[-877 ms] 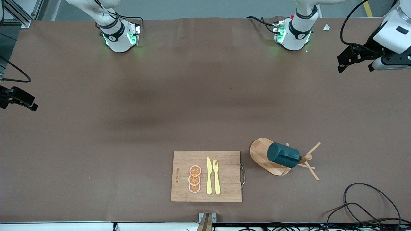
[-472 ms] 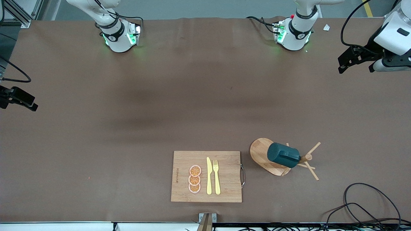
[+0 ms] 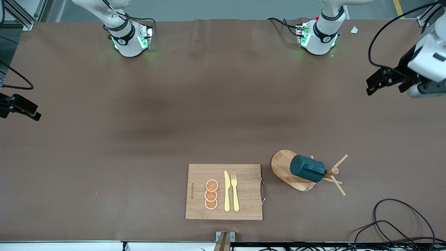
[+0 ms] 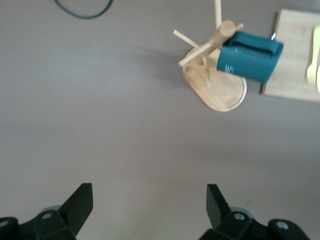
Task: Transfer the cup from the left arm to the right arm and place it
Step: 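Move the left gripper from rest toward the teal mug on the stand, then lower the left gripper around the teal mug's rim on the stand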
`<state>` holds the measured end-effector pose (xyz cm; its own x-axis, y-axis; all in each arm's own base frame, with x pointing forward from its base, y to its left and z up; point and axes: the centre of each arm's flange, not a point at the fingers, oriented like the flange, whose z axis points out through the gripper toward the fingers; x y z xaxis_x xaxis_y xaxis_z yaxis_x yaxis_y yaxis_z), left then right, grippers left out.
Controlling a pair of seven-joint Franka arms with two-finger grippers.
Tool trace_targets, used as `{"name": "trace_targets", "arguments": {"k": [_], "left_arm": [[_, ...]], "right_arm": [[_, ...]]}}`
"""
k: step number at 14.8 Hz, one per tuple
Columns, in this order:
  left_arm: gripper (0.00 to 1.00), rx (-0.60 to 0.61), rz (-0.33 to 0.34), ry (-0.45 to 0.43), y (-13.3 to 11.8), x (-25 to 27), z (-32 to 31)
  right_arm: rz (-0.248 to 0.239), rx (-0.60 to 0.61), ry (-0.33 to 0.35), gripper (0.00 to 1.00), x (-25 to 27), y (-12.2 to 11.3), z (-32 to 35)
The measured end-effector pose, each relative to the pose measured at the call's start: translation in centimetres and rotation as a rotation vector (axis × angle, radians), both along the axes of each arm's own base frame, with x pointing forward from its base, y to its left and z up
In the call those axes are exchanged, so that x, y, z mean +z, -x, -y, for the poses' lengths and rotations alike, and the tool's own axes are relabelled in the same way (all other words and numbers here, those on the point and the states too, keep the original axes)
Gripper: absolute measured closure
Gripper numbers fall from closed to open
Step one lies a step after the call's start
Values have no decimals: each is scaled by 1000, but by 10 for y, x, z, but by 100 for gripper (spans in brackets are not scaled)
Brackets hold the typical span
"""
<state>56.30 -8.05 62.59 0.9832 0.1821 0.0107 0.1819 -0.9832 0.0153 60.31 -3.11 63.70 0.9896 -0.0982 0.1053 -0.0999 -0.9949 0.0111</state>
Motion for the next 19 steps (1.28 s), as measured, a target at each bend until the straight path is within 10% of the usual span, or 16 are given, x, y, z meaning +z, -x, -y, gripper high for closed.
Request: {"name": "trace_targets", "arguments": {"k": [13,19], "left_arm": [[0,868,2,400,-108,-118,86],[0,1067,20,474,-134,-158,83]], "right_arm": [[0,0,0,0,0,0,0],[0,0,0,0,1,0,0]]}}
